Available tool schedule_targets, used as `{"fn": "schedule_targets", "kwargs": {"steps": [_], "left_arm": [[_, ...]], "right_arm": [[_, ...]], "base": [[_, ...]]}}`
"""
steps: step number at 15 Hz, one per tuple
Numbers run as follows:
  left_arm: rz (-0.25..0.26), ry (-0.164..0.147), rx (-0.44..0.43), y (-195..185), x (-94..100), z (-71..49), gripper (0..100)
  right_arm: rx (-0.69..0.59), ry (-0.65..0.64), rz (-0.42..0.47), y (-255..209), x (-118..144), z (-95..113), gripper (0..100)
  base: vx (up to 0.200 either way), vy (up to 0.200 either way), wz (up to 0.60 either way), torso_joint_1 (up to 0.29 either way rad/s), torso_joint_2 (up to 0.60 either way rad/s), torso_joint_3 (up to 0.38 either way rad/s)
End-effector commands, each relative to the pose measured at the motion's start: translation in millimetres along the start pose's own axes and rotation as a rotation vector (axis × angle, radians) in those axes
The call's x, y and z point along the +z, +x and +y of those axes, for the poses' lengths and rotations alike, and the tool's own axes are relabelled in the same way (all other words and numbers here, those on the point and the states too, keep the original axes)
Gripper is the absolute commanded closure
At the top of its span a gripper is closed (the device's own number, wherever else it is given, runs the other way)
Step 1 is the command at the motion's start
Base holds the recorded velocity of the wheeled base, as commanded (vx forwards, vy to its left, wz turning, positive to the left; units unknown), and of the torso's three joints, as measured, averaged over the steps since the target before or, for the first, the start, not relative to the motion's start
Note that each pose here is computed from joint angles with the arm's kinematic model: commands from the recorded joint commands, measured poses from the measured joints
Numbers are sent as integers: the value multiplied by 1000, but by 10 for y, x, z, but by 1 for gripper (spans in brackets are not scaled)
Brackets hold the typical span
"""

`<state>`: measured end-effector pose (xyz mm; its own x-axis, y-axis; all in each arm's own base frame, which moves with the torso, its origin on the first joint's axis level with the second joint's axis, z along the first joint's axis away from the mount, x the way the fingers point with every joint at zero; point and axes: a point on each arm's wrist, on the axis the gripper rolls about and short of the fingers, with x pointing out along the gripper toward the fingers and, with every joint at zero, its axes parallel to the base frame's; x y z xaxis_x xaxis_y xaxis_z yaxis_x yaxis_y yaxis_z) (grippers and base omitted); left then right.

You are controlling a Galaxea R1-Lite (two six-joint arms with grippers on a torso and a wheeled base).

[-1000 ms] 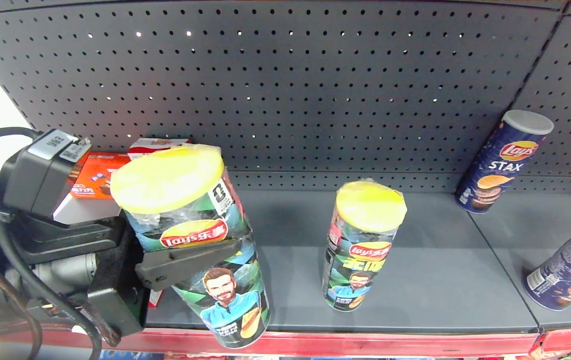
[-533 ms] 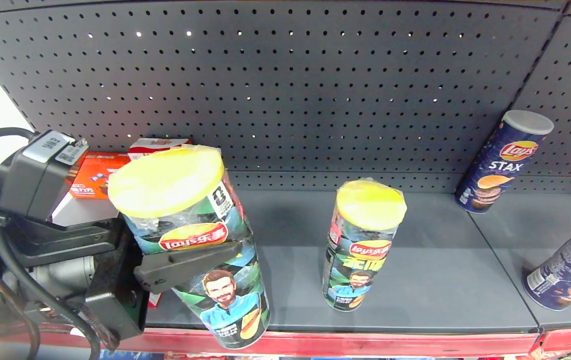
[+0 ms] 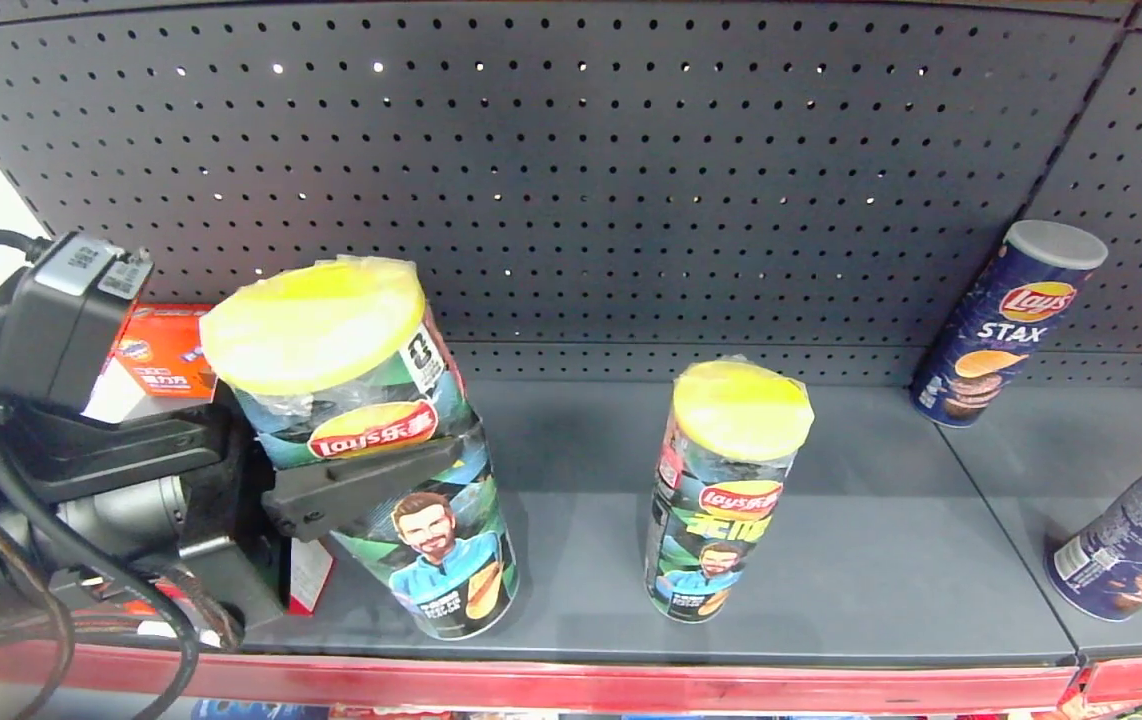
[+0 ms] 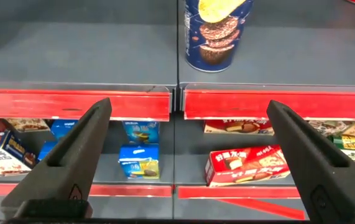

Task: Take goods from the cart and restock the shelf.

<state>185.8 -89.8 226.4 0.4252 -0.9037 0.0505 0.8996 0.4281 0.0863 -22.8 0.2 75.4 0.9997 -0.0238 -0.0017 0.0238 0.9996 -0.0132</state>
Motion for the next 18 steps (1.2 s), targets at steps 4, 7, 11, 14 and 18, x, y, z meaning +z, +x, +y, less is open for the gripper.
{"fn": "schedule_targets", "kwargs": {"steps": [4, 7, 11, 14, 18], "left_arm": [[-11, -2, -43, 363, 45, -63, 100], [6, -18, -34, 488, -40, -10, 100], [21, -29, -28, 551, -99, 46, 100], [20, -21, 17, 649, -99, 139, 100], [-6, -2, 49, 613, -88, 225, 100]], "right_arm": [[-1, -1, 3, 2, 0, 0, 0], [-1, -1, 3, 2, 0, 0, 0], [1, -1, 3, 2, 0, 0, 0], [1, -1, 3, 2, 0, 0, 0], [1, -1, 3, 2, 0, 0, 0]], "base": [[0, 0, 0, 0, 0, 0], [0, 0, 0, 0, 0, 0], [0, 0, 0, 0, 0, 0], [0, 0, 0, 0, 0, 0], [0, 0, 0, 0, 0, 0]]}}
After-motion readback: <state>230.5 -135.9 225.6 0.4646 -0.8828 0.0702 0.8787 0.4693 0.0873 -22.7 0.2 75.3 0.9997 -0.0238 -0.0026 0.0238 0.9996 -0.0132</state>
